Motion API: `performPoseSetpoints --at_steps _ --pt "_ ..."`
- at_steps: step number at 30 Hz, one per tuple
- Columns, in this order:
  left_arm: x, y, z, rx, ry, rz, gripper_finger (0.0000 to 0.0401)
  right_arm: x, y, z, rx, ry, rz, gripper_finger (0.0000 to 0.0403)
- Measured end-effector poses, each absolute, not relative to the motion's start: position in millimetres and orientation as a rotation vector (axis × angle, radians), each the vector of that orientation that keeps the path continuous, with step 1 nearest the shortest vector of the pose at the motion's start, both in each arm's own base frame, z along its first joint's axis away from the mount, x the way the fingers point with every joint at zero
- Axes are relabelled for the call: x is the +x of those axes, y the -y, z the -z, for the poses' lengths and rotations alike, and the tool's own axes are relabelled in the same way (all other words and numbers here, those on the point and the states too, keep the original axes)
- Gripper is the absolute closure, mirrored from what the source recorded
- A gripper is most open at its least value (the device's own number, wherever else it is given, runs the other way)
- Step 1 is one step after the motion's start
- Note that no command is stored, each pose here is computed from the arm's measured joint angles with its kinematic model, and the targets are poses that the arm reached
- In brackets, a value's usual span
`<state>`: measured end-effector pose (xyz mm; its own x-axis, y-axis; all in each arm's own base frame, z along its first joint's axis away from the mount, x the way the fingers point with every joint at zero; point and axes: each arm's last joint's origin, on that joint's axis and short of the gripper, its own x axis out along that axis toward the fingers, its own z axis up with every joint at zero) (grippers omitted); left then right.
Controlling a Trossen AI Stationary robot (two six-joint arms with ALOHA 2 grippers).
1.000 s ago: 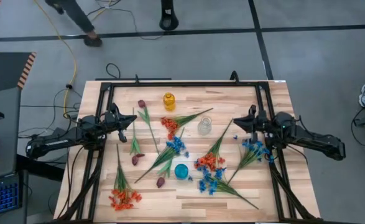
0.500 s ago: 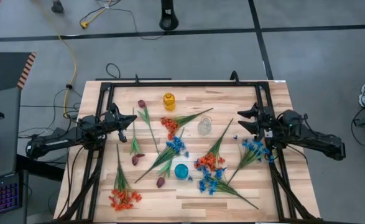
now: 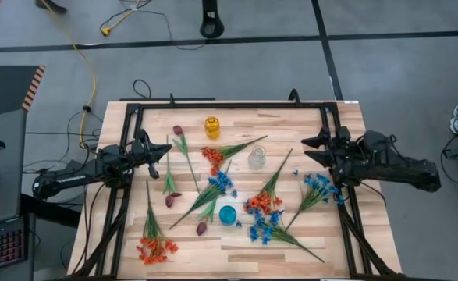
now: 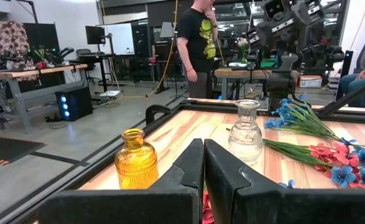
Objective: Sort flowers into vase by color
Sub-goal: Put the right blue flowers into the transparent vase
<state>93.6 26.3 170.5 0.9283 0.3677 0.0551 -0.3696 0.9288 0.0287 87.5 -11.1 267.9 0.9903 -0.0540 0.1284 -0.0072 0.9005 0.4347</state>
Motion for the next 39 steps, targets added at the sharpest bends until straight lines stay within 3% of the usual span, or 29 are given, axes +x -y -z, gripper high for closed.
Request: performPoseSetpoints --at_steps 10,20,32,39 --pt "93.6 -26.3 -170.5 0.039 0.049 -0.378 0.0401 141.4 -0.3 -285.9 0.87 -0.239 0.17 0.0127" --pt "93.6 -26.3 -170.5 0.043 0.048 -0.378 0.0401 194.3 -37.6 -279.7 1.242 -0.677 0.41 0.0127" --pt "93.6 -26.3 -170.5 0.043 0.048 -0.378 0.0401 225.8 -93.0 -251.0 1.488 -0.936 0.744 0.0127" --pt "93.6 -26.3 -170.5 0.043 0.048 -0.378 0.0401 224.5 -120.6 -219.1 1.522 -1.027 1.0 0.0127"
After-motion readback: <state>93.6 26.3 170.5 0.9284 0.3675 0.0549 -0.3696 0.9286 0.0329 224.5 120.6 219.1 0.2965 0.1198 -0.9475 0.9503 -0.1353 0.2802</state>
